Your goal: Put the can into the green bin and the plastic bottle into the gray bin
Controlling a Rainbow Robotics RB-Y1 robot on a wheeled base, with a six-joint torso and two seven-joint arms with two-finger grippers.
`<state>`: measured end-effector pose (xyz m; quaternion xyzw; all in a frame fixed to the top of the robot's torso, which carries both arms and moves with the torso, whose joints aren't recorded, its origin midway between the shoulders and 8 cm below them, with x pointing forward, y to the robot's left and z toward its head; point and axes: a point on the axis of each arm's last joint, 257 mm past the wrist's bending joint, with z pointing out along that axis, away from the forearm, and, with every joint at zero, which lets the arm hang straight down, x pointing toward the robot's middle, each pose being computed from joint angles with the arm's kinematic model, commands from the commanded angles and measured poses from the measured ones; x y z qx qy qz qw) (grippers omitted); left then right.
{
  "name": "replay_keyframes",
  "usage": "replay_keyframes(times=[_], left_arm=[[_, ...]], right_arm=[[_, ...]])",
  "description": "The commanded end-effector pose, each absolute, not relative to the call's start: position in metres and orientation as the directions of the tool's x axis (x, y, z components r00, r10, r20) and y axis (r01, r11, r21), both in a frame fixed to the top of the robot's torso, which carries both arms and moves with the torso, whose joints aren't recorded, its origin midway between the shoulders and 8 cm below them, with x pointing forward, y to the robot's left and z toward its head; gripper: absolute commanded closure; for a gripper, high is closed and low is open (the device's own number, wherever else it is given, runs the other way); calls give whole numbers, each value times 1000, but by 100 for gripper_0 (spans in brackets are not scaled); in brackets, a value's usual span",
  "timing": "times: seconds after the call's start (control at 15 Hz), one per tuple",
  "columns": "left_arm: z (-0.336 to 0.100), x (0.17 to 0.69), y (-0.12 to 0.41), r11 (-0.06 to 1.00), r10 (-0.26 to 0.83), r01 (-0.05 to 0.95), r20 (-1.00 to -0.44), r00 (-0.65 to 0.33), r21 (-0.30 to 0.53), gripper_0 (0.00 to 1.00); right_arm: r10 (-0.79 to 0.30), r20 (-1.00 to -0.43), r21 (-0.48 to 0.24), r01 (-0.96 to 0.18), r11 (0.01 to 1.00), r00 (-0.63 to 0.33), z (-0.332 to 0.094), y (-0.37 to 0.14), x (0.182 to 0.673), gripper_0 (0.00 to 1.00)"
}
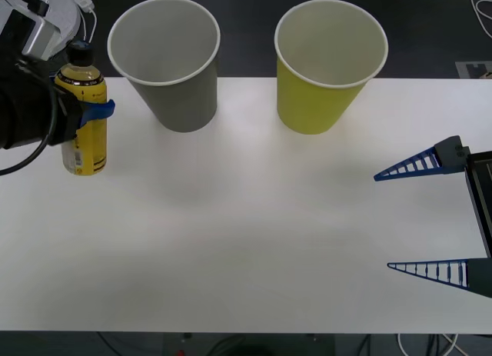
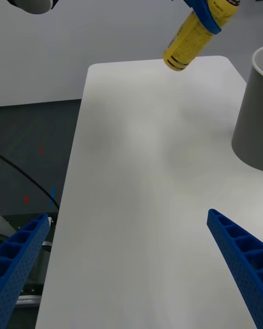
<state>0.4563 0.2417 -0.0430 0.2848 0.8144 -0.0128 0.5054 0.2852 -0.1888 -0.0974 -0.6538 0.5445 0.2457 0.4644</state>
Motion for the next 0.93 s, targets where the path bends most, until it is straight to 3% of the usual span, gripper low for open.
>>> replay_keyframes(times=[0.07,0.47,0.93], left_arm=[[-38,463,250,819,474,510,-811,-344,263,100],[-31,473,259,779,546,552,-757,-360,298,100],[-12,493,260,752,567,602,-732,-379,270,100]], right_arm=[[-484,-827,-340,-940,24,286,-97,-189,285,0],[-484,-827,-340,-940,24,286,-97,-189,285,0],[-484,-827,-340,-940,24,286,-97,-189,285,0]])
